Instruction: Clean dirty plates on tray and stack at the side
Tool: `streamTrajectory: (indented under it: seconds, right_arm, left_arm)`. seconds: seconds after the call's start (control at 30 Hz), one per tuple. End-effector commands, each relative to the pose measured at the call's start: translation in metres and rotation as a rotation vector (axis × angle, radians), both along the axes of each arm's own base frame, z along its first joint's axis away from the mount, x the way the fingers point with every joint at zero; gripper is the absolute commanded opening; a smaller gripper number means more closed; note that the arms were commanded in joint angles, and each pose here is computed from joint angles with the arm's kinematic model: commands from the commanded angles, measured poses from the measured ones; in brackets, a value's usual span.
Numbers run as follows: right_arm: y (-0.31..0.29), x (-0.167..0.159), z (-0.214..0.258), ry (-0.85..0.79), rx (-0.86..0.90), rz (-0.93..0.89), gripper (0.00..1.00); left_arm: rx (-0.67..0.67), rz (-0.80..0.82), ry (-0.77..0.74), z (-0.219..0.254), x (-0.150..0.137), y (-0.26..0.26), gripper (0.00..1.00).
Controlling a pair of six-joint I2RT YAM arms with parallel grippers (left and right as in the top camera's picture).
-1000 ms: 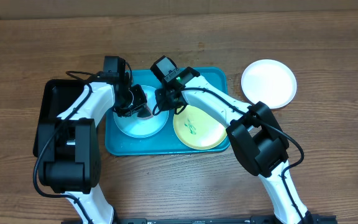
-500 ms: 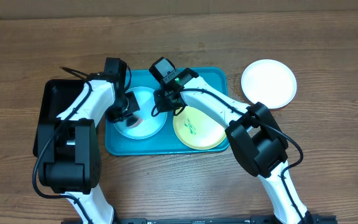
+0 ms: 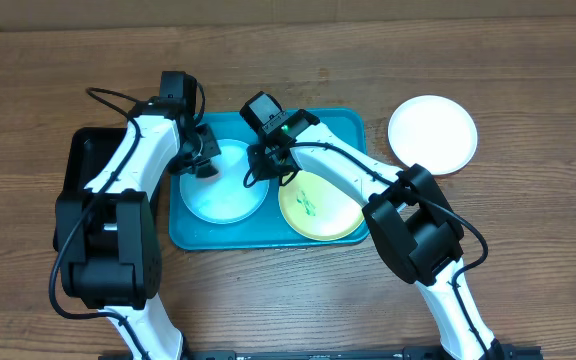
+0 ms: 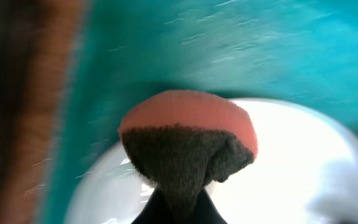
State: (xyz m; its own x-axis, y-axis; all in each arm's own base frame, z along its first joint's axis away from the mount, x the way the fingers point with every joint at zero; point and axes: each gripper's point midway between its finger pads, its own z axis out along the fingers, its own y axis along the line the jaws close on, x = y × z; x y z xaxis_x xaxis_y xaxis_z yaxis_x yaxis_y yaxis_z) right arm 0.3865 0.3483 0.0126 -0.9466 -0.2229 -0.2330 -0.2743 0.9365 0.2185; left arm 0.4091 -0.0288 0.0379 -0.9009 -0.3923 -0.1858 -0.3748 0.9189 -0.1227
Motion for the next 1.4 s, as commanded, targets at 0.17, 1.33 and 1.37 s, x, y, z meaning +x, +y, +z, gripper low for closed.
streamTrajectory:
  seconds: [0.17, 1.33, 1.37]
  right_arm:
    - [-0.015, 0.005, -0.016, -0.004, -0.067, -0.031, 0.04]
    - [-0.011, 0.007, -0.007, -0.024, -0.065, 0.01, 0.04]
    - [-0.008, 0.008, -0.001, -0.037, -0.063, 0.036, 0.04]
  left_arm:
    - [-0.201, -0.064, 0.068, -0.022, -0.024, -0.036, 0.04]
    - [0.482, 0.31, 0.057, 0.114, -0.024, 0.111, 0.04]
    - [0.461, 0.328, 0.047, 0.116, -0.024, 0.115, 0.04]
